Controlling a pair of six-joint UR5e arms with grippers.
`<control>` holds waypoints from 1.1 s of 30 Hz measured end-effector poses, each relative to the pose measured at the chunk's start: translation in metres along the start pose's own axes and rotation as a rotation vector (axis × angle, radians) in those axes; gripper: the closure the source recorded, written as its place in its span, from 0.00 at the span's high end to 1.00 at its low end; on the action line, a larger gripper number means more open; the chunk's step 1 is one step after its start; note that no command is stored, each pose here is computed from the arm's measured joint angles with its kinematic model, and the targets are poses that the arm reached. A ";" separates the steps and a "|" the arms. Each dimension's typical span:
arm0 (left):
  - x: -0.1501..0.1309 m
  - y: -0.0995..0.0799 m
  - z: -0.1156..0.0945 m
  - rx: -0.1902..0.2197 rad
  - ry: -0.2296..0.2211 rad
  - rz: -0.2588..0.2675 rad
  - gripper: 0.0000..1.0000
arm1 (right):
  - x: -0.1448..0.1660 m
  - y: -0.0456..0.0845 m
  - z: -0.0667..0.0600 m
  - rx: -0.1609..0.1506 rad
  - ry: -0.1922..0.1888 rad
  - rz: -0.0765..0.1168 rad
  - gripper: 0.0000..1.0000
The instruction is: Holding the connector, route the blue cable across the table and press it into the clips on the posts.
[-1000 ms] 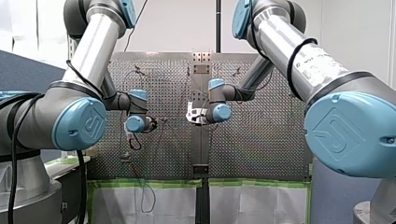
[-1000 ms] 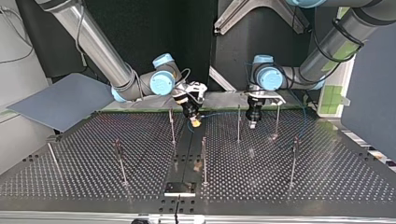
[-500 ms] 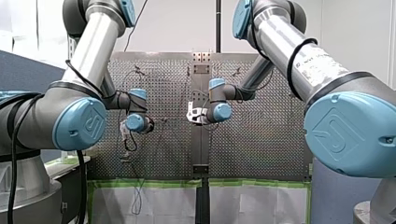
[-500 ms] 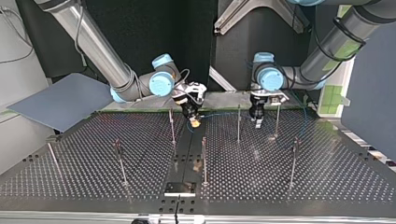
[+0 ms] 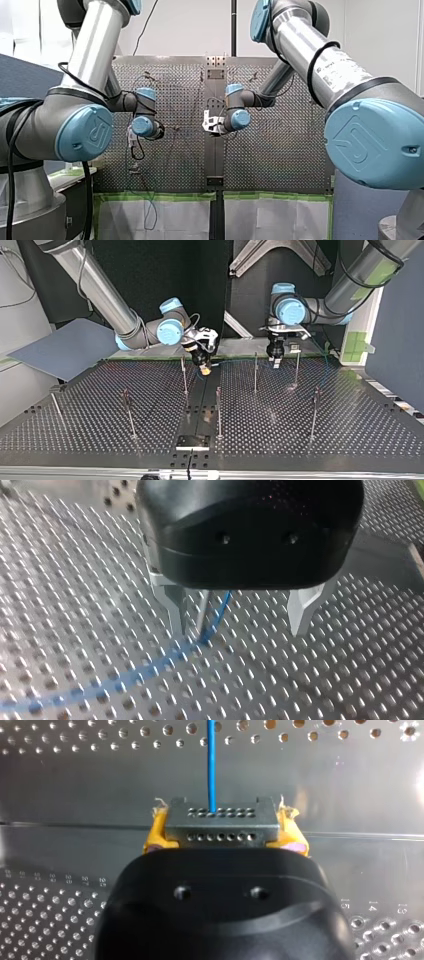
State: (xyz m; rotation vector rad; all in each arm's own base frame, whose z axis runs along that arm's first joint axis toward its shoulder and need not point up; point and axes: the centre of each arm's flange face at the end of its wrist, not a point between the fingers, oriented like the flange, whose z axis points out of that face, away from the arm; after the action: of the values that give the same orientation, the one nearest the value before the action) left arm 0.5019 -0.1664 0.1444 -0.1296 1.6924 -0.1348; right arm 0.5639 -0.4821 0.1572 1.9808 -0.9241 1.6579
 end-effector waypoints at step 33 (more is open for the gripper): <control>-0.020 -0.072 -0.107 0.085 -0.006 -0.052 1.00 | 0.003 0.015 0.000 -0.018 0.001 0.001 0.00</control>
State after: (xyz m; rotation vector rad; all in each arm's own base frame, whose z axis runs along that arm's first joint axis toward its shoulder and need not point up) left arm 0.3990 -0.2326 0.1894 -0.1103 1.6751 -0.2451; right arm 0.5542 -0.4935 0.1585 1.9679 -0.9364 1.6451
